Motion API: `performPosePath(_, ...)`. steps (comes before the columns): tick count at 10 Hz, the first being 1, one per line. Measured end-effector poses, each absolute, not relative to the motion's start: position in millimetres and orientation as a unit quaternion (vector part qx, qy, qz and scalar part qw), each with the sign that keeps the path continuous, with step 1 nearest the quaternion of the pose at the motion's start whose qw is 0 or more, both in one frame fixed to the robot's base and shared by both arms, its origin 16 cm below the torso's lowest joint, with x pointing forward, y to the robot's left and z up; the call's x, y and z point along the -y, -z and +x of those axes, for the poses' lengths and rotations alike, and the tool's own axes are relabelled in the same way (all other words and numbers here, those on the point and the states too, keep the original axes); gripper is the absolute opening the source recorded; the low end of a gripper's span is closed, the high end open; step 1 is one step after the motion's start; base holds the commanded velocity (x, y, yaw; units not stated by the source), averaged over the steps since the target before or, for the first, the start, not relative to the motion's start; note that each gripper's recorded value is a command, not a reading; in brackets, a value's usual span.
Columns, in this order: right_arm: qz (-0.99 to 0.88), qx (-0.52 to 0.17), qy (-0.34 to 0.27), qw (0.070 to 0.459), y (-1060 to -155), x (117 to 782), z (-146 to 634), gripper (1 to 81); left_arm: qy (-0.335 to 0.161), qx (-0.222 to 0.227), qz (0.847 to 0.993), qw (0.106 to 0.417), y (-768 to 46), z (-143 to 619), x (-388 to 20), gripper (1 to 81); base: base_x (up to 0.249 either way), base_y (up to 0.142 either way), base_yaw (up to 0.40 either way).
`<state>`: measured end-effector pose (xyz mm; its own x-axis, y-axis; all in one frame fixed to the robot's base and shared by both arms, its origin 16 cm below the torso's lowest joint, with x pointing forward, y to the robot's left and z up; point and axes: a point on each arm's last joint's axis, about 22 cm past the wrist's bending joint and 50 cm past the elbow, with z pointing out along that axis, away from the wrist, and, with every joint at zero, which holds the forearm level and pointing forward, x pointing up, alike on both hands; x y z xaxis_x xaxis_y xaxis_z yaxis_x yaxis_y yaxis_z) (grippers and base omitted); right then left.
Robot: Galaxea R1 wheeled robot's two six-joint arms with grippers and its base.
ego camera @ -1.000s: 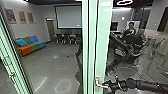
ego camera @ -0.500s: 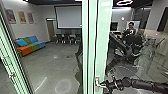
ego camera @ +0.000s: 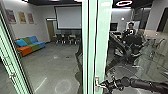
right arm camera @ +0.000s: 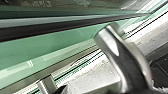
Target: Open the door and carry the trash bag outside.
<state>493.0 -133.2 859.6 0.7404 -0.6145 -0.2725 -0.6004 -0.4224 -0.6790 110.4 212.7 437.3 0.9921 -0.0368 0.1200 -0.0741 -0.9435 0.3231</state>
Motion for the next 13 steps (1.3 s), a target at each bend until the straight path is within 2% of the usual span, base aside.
performPosePath(2,-0.842,-0.366,0.010,0.396,-855.5,136.8,494.3,81.1,-0.057,0.028,0.984,0.165,-437.4,110.3,-214.2,1.0,0.000,0.000,0.000)
performPosePath(4,-0.838,-0.386,0.049,0.381,-833.2,174.2,512.7,81.1,-0.056,0.028,0.985,0.162,-437.0,109.8,-218.0,1.0,0.000,0.000,0.000)
performPosePath(13,-0.856,-0.370,0.035,0.360,-841.6,163.9,508.2,81.1,-0.055,0.024,0.985,0.163,-436.7,108.9,-217.2,1.0,0.000,0.000,0.000)
